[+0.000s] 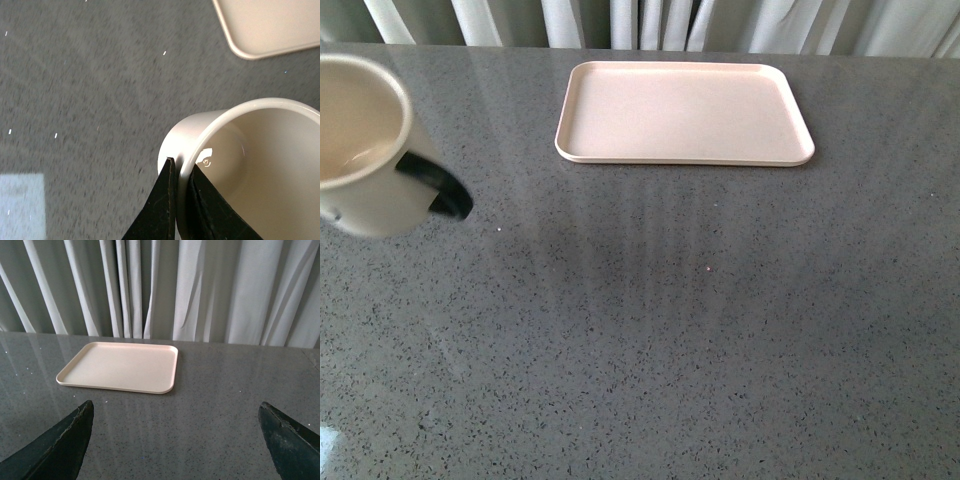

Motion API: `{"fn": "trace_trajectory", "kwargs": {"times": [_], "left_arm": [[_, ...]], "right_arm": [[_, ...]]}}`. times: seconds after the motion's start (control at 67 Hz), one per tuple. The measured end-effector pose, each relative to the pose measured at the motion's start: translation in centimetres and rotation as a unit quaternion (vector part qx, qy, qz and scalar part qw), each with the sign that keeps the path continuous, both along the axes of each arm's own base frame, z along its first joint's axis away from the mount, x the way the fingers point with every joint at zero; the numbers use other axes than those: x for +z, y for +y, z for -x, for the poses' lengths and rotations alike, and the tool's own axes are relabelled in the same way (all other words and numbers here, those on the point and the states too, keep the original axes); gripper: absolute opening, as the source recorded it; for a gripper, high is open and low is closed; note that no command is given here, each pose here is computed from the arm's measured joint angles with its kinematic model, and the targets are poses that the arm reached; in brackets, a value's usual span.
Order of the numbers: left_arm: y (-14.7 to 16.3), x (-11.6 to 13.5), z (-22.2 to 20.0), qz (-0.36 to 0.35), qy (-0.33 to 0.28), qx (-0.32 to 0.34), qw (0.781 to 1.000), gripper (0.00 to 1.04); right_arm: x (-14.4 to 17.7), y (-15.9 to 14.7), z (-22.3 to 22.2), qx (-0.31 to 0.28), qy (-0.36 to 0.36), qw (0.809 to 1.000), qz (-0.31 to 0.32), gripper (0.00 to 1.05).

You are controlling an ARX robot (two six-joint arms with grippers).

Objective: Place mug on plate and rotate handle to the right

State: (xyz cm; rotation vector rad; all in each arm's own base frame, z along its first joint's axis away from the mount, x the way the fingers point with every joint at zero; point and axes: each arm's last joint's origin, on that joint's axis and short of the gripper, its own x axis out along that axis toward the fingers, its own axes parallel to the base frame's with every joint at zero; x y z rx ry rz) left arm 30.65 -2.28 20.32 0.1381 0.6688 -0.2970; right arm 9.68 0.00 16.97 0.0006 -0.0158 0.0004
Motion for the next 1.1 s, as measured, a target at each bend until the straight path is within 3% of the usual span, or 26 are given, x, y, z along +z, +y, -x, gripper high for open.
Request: {"fn": "trace_trajectory", "kwargs": {"times": [0.224,0.433,1.104], "left_arm": [[-5.7,2.8,-3.3,0.0,-0.031,-0.075,0.997,0.02],[-10.4,1.8,-4.1,0.003,-0.013,-0.133,0.991,0.02],[-10.4,1.4,-4.4,-0.005,0.01,-0.102,0.995,0.02]], "right_arm": [[0.0,0.0,0.0,0.0,0.0,1.0,0.0,0.96],[0.0,0.0,0.0,0.0,0.0,1.0,0.0,0.96],[0.0,0.0,0.0,0.0,0.0,1.0,0.0,0.96]]}}
